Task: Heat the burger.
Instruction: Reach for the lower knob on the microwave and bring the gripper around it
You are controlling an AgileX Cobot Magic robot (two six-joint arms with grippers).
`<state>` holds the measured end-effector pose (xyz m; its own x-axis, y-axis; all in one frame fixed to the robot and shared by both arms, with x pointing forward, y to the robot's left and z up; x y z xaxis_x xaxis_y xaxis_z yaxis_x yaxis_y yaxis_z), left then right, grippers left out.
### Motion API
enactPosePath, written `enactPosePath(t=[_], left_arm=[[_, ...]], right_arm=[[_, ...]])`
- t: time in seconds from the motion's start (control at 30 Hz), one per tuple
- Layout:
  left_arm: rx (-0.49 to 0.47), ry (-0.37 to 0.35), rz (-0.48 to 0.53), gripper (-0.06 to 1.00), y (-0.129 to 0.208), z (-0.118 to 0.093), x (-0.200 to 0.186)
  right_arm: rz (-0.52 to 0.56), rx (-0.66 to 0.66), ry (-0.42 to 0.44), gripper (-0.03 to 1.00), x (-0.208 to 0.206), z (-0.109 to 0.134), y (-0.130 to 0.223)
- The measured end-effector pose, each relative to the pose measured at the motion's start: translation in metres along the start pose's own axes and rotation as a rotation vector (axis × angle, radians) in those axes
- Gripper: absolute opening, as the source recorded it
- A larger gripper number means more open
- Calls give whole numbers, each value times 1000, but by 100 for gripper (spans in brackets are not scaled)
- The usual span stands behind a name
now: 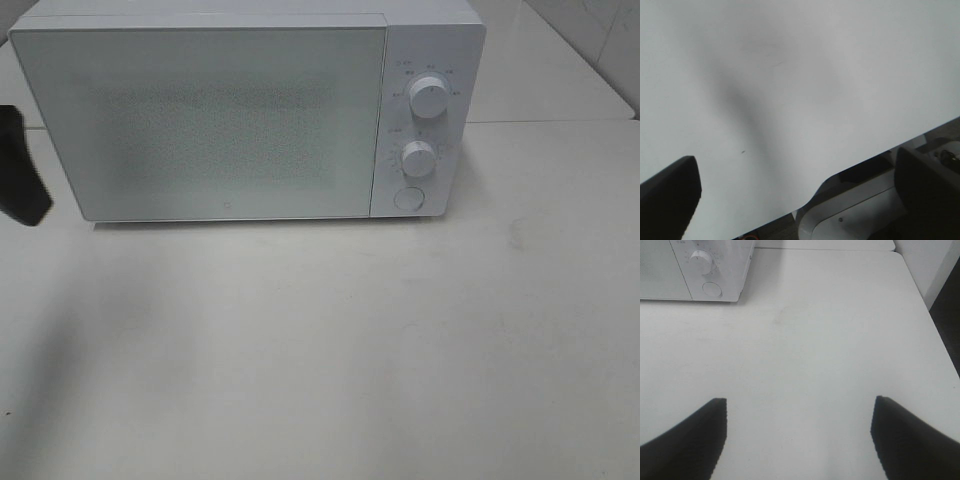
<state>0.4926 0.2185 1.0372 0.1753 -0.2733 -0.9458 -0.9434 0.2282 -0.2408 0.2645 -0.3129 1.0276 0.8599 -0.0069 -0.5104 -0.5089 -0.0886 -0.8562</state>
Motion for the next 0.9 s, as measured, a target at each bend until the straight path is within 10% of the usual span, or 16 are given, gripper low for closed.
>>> enactPosePath(t=[0.23, 0.9], left_arm=[[-105, -164, -85, 99, 40, 32, -39], [-104, -251, -376, 99, 162, 22, -47]], right_arm=[[0, 0, 0, 76, 0, 0, 0], [0, 0, 0, 76, 0, 0, 0]])
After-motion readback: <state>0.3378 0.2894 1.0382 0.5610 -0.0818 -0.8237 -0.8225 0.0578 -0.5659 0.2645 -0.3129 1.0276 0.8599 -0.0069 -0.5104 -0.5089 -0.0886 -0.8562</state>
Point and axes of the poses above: a point on each arm's last joint axis where the gripper is mounted, x pointing out along that axis toward the gripper, z along the wrist's bending axis when the last joint is at zero, y = z × x, the point moved 4 cm from there along x, pointing out along that axis toward the gripper, and after that the axes turned 4 degrees about -x, right-handed, at the moved point
